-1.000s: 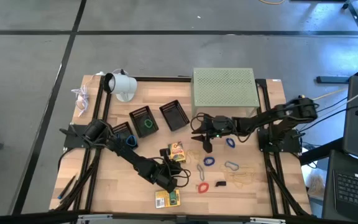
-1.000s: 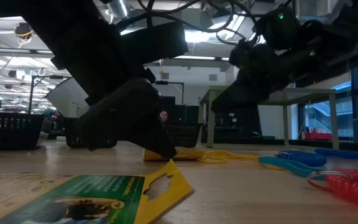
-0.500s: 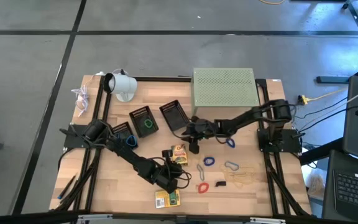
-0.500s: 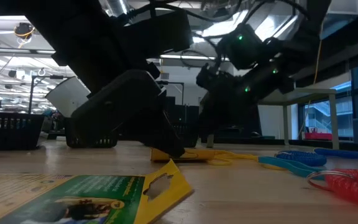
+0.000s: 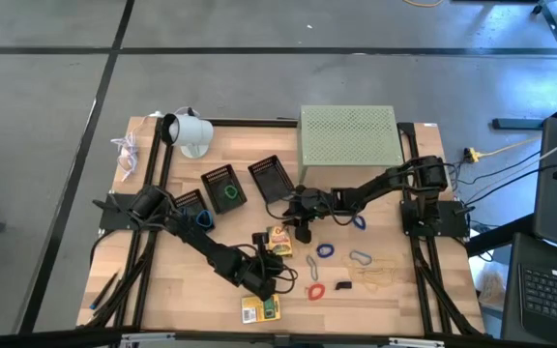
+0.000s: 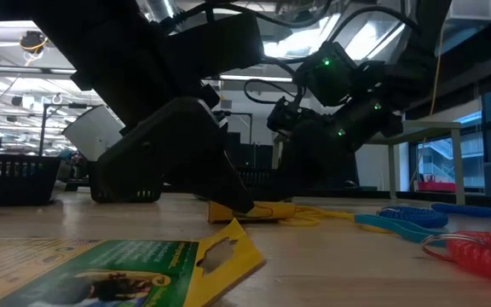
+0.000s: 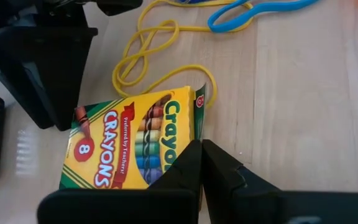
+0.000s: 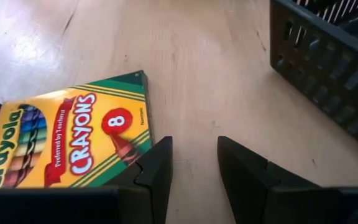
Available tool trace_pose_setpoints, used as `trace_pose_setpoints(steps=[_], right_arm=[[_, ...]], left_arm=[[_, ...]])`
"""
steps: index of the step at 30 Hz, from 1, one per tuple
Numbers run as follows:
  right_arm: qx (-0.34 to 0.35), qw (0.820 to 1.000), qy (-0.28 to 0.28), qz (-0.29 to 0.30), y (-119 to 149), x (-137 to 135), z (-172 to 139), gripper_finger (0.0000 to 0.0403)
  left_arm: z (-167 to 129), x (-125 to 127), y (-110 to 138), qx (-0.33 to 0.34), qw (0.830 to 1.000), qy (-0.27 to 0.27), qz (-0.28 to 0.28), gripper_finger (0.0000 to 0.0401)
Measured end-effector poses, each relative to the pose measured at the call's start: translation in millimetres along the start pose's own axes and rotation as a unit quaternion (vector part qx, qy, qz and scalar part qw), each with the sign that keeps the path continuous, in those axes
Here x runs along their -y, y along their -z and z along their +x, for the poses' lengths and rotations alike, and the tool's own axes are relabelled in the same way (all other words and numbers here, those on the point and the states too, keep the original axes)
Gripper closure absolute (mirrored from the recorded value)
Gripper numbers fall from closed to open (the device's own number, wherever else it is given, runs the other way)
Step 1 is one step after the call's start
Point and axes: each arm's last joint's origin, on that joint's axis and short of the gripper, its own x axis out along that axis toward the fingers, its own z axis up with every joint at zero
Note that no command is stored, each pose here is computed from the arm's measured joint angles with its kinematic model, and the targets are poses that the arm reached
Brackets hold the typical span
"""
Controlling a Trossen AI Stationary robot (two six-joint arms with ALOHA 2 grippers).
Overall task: Pick & Place Office Desk Supplies
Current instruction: Put the crayon pack into the right black basket
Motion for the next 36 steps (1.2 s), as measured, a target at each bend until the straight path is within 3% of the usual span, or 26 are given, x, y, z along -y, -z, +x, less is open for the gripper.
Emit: trace_pose_setpoints(steps=[7, 17, 21, 26, 36], right_arm=[[0.000, 1.000, 0.002, 0.000, 0.1, 0.0, 0.1, 0.0272], [0.000, 1.000, -0.001, 0.006, 0.3, -0.4, 0.2, 0.0272], [-0.001, 1.000, -0.003, 0.005, 0.6, -1.4, 0.3, 0.0272], [-0.003, 1.000, -0.010, 0.001, 1.3, -5.3, 0.5, 0.0272], [0.002, 1.000, -0.017, -0.003, 1.3, -7.8, 0.8, 0.0272]], left_arm=[[0.0, 1.8, 0.6, -0.016, 0.999, 0.038, 0.009, 0.0380], [1.2, -0.7, -0.1, -0.023, 0.998, 0.047, 0.034, 0.0289], [2.1, -2.8, 0.3, -0.030, 0.998, 0.044, 0.043, 0.0270], [4.1, -6.1, 0.3, -0.040, 0.998, 0.044, 0.025, 0.0276], [7.3, -8.7, 1.6, -0.046, 0.998, 0.036, 0.026, 0.0330]])
